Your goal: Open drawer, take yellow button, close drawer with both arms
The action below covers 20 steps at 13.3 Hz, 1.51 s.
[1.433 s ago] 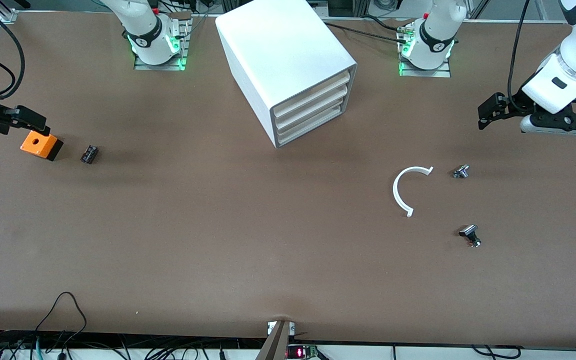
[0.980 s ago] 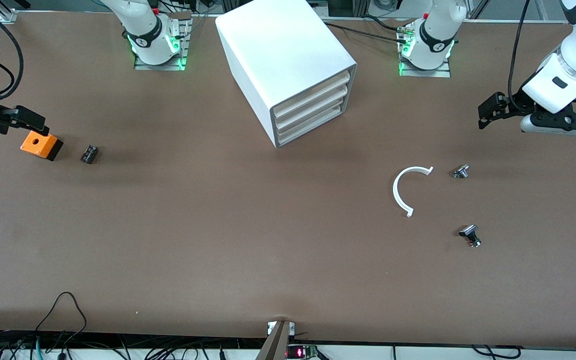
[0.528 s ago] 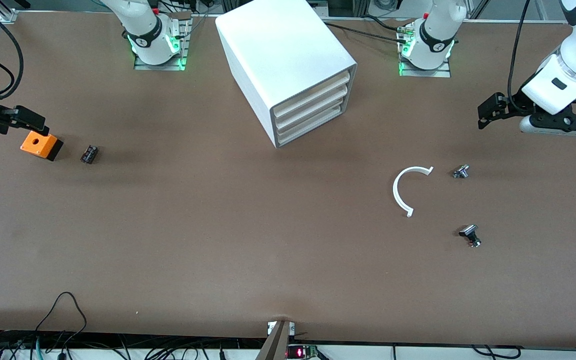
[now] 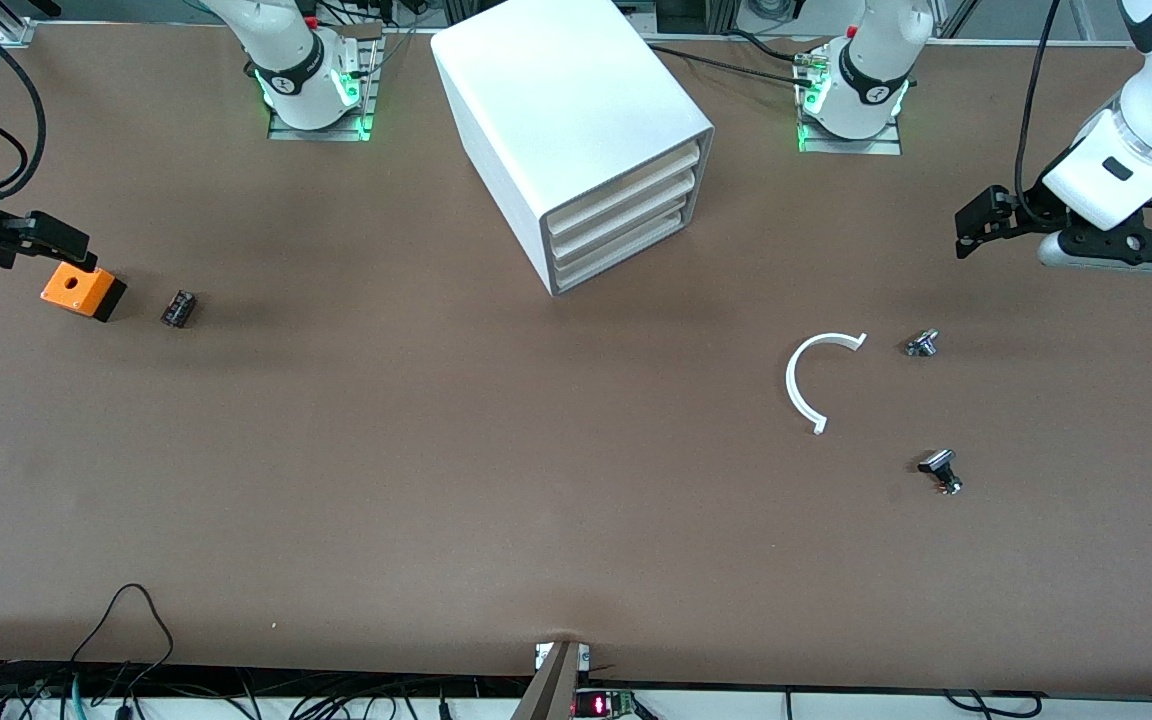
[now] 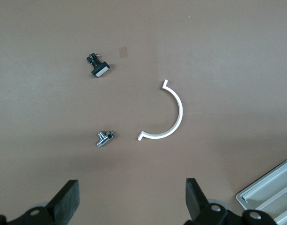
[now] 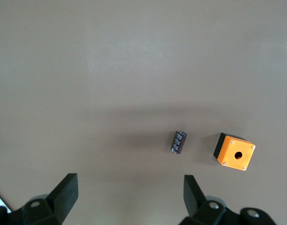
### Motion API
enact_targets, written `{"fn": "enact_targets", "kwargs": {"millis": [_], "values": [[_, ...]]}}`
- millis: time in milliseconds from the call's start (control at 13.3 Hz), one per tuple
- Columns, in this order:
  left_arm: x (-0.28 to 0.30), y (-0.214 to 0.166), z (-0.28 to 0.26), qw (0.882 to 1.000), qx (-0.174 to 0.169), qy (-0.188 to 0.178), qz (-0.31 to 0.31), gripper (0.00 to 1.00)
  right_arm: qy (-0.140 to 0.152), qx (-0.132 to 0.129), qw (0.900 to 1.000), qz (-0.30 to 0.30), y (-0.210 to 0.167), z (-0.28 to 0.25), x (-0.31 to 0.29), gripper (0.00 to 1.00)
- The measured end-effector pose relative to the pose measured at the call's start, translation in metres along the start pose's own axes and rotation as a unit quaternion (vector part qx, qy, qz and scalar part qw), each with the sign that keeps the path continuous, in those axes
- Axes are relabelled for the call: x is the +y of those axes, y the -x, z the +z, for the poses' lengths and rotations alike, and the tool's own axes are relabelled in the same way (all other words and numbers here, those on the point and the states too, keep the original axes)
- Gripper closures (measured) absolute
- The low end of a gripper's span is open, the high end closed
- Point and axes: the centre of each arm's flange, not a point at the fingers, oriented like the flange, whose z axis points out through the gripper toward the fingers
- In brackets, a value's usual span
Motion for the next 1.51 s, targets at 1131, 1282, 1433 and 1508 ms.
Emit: {"fn": "enact_targets", "kwargs": {"millis": [1131,1282,1433,1508], "values": [[0.0,0.002,0.001,1.0,-0.009,0.0,0.0,0.0,0.004,0.016,1.0,-0.001,-0.036,0.045,-0.001,0.0],[0.0,0.002,0.001,1.0,-0.009,0.0,0.0,0.0,0.005,0.011,1.0,0.0,-0.04,0.053,0.0,0.0],[0.0,0.002,0.001,1.0,-0.01,0.0,0.0,0.0,0.005,0.012,1.0,0.002,-0.04,0.053,0.002,0.0],[0.0,0.002,0.001,1.0,-0.01,0.0,0.0,0.0,0.005,0.012,1.0,0.003,-0.04,0.052,0.003,0.0]]}}
